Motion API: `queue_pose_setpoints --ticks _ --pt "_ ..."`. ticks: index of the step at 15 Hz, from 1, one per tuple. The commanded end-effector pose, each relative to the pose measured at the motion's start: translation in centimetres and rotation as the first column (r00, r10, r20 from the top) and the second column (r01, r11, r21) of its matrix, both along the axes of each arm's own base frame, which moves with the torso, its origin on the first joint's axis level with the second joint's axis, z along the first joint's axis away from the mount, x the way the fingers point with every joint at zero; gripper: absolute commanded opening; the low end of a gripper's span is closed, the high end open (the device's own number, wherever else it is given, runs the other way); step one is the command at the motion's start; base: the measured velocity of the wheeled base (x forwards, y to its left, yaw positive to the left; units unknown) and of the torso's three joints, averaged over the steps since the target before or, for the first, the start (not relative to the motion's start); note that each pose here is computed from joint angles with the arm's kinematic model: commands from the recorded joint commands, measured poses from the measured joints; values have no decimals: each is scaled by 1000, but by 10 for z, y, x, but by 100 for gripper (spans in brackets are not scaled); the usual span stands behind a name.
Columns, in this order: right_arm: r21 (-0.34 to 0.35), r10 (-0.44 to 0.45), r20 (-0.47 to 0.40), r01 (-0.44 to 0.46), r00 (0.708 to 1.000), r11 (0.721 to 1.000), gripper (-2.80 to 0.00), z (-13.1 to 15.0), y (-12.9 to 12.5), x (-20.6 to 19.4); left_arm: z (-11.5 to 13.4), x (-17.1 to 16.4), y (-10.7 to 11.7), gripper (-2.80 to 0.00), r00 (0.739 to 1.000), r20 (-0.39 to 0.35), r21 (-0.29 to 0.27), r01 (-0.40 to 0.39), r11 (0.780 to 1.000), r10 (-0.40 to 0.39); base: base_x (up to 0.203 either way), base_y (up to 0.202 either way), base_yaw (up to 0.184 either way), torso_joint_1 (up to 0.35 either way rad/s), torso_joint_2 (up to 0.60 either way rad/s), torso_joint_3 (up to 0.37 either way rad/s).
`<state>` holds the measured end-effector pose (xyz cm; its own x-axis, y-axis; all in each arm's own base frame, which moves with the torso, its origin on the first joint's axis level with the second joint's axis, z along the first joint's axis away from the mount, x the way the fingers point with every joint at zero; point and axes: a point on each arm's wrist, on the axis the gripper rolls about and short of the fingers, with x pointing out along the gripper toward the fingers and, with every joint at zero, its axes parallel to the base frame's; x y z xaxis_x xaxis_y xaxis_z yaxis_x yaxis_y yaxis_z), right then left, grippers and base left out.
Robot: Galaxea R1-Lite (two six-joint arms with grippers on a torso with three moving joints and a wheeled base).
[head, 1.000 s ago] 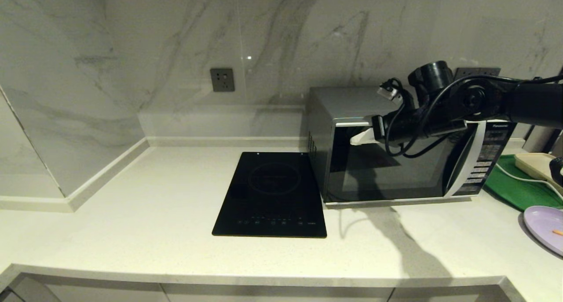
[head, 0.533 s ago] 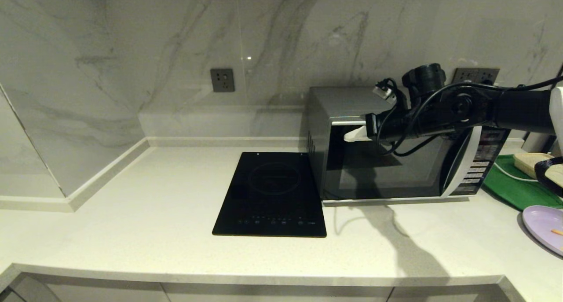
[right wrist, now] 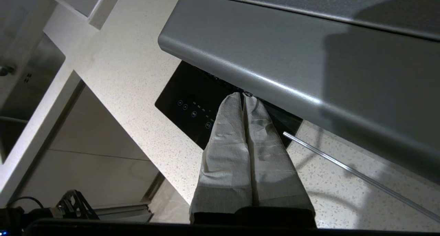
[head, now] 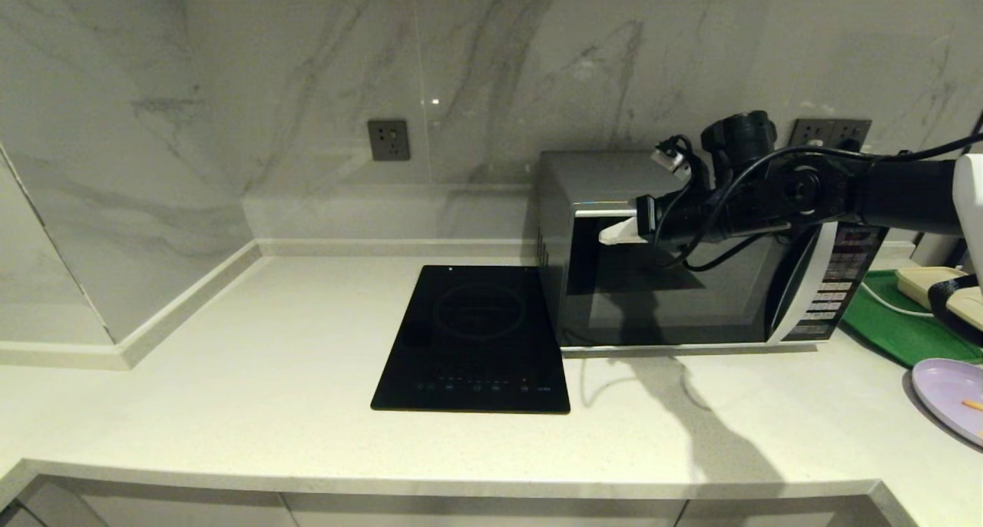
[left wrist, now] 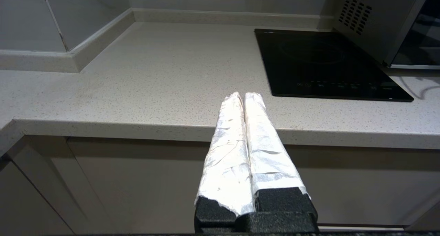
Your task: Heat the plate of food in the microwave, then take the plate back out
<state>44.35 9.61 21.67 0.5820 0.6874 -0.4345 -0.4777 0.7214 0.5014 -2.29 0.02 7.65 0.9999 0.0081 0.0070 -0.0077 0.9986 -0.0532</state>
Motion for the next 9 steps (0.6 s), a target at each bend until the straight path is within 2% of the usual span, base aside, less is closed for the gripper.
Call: queue_pose_setpoints --ticks 1,3,9 --pt "8 -3 0 3 1000 1000 -280 2 0 -1 0 0 0 -280 1000 1 0 0 1000 0 0 0 0 0 0 0" --pt "44 -25 -14 26 1000 999 -280 5 1 0 0 0 0 -280 1000 1 0 0 1000 0 0 0 0 0 0 0" --pt "49 -23 -13 23 1000 999 -280 3 5 1 0 0 0 -280 1000 1 0 0 1000 0 0 0 0 0 0 0"
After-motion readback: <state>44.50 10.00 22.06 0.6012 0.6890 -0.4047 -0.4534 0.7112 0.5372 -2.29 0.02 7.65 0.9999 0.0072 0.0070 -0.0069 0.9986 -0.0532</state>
